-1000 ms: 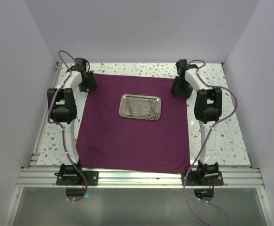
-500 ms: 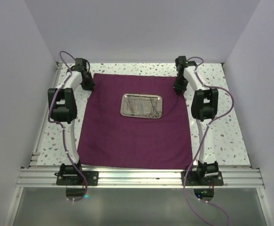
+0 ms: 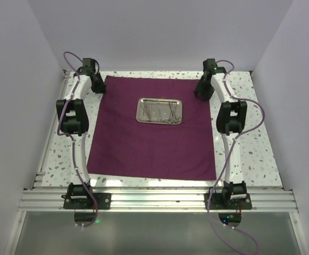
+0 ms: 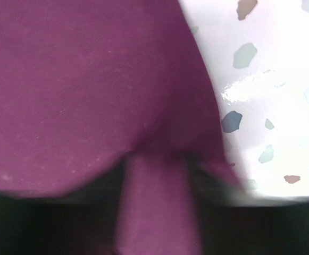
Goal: Open and lay out the surgical kit
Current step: Open the surgical kit at the center of the board, then pick up the medical item from the container.
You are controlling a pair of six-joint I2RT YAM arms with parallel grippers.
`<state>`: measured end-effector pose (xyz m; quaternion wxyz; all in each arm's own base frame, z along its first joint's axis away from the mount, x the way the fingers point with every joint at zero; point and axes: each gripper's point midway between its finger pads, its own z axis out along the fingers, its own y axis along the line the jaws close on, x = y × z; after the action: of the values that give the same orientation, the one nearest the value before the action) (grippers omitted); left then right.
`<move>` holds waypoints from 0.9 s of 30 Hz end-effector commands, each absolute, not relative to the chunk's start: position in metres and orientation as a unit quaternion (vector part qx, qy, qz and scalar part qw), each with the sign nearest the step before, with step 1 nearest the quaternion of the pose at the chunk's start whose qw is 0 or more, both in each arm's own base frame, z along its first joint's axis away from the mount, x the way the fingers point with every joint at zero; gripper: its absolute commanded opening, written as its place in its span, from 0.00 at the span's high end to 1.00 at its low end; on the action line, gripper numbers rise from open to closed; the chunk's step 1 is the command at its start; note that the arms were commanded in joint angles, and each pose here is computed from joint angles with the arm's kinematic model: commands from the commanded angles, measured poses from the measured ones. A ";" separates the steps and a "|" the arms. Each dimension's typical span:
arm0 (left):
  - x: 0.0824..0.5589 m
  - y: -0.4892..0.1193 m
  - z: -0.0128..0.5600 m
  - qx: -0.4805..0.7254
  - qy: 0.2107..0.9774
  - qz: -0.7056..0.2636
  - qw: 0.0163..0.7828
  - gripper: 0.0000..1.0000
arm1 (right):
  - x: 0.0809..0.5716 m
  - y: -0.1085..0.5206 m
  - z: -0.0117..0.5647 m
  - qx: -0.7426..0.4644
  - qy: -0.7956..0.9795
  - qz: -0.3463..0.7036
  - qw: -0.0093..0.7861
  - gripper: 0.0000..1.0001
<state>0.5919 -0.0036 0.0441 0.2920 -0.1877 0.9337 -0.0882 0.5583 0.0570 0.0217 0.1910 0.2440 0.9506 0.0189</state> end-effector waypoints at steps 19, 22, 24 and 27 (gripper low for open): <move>0.467 -0.003 0.118 -0.231 0.912 -0.111 0.319 0.00 | 0.510 0.139 0.161 0.131 0.943 0.061 0.300 0.20; 0.446 -0.016 0.127 -0.223 0.911 -0.127 0.323 0.00 | 0.497 0.159 0.140 0.112 0.953 0.067 0.272 0.33; 0.436 -0.024 0.126 -0.214 0.914 -0.130 0.319 0.00 | 0.490 0.168 0.122 0.104 0.960 0.061 0.253 0.42; 0.418 -0.038 0.128 -0.198 0.917 -0.138 0.317 0.00 | 0.485 0.175 0.108 0.094 0.966 0.052 0.236 0.49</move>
<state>0.4203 -0.0204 0.1067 0.2870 -0.2157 0.9267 -0.1110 0.4875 0.1879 0.1312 0.2630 0.0903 0.9578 0.0722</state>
